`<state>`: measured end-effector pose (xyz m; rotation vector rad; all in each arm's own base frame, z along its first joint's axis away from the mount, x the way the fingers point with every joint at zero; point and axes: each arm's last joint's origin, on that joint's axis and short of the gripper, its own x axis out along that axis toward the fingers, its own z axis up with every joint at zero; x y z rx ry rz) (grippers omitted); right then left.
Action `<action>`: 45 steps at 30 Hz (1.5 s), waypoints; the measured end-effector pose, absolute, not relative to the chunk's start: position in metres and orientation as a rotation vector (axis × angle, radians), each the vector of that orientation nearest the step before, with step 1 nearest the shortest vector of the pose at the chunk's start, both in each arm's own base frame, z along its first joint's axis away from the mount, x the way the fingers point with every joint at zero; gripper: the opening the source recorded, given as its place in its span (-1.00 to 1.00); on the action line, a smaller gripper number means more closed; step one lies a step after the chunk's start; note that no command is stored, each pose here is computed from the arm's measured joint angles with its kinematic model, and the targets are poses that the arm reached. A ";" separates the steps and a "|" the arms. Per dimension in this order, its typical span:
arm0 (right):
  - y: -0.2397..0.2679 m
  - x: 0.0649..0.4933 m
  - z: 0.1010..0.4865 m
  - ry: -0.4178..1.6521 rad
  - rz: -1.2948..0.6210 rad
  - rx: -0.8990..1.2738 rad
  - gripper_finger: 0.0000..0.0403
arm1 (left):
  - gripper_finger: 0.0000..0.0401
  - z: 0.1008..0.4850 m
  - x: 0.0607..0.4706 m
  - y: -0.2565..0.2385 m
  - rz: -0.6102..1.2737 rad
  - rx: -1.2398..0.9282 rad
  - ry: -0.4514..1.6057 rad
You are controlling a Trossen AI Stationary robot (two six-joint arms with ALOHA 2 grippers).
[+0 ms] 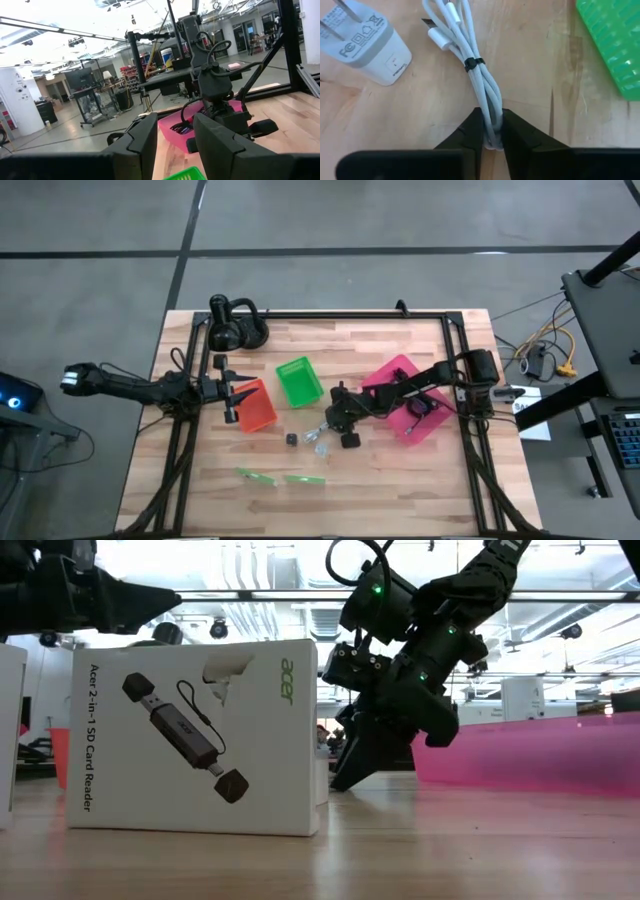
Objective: Pick and place items into bin
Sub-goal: Put the light blue charger cable into the pink bin
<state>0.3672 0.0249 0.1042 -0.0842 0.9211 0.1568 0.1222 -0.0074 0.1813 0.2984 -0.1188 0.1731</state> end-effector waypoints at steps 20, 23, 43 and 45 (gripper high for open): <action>0.022 0.364 0.138 0.833 0.077 -0.145 -0.81 | -0.44 0.181 0.122 -0.007 0.175 0.298 -0.118; 0.022 0.363 0.146 0.808 0.076 -0.144 -0.81 | -0.44 0.181 0.122 -0.007 0.174 0.298 -0.118; 0.011 0.322 0.211 0.809 -0.365 0.033 -0.81 | -0.44 0.181 0.122 -0.007 0.174 0.298 -0.120; 0.011 0.313 0.213 0.845 -0.438 0.045 -0.81 | -0.44 0.181 0.122 -0.007 0.174 0.298 -0.120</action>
